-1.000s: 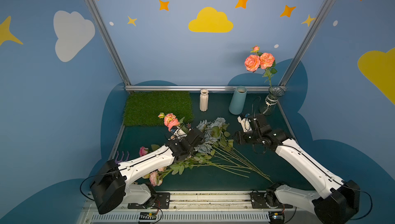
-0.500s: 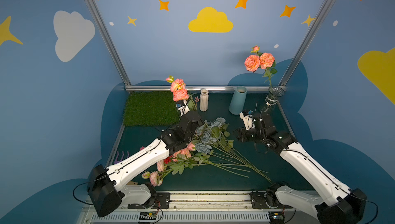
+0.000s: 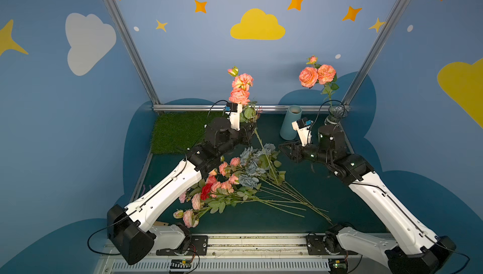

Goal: Place the pink flowers into the vase
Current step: Pick up the flower at the center of the board.

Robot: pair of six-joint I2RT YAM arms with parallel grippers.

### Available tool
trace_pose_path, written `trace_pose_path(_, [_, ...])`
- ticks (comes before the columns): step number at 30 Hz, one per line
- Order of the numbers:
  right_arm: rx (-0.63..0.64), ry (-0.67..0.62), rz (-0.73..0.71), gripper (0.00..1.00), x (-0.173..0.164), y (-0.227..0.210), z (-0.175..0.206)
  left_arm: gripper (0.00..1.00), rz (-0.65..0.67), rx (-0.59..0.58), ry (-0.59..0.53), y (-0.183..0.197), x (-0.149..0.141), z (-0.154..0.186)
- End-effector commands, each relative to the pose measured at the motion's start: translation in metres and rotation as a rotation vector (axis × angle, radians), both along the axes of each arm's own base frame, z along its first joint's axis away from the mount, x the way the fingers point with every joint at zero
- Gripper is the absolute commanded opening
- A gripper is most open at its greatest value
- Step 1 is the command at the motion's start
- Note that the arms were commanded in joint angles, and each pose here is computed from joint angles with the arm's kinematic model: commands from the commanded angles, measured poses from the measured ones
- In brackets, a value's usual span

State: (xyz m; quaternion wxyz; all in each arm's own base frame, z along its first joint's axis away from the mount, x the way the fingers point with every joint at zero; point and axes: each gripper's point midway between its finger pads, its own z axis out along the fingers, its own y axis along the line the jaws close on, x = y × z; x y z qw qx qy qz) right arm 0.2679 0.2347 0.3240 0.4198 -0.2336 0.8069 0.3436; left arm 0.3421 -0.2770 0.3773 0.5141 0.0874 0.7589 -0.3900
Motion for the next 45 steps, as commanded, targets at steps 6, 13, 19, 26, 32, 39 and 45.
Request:
trace_pose_path(6, [0.092,-0.08,0.203,0.4,-0.017,0.036,0.041,0.02,-0.263,-0.043,-0.04,-0.025,-0.027,0.025])
trace_pose_path(13, [0.079,-0.073,0.272,0.41,-0.027,0.051,0.037,0.02,-0.327,-0.052,-0.032,-0.033,-0.033,0.028])
trace_pose_path(19, [0.047,-0.07,0.272,0.4,-0.026,0.053,0.029,0.02,-0.354,-0.06,-0.026,-0.037,-0.036,0.03])
trace_pose_path(26, [0.01,-0.075,0.265,0.33,-0.025,0.054,0.022,0.02,-0.38,-0.046,-0.012,-0.04,-0.038,0.029])
trace_pose_path(32, [-0.011,-0.079,0.262,0.07,-0.025,0.055,0.017,0.02,-0.384,-0.027,-0.009,-0.043,-0.039,0.028])
trace_pose_path(39, [-0.067,-0.111,0.167,0.0,-0.013,0.048,0.013,0.78,-0.354,-0.005,0.016,-0.043,-0.04,0.029])
trace_pose_path(45, [-0.174,-0.18,-0.049,0.0,0.015,0.025,0.007,0.94,-0.204,0.029,0.105,-0.026,-0.035,0.013])
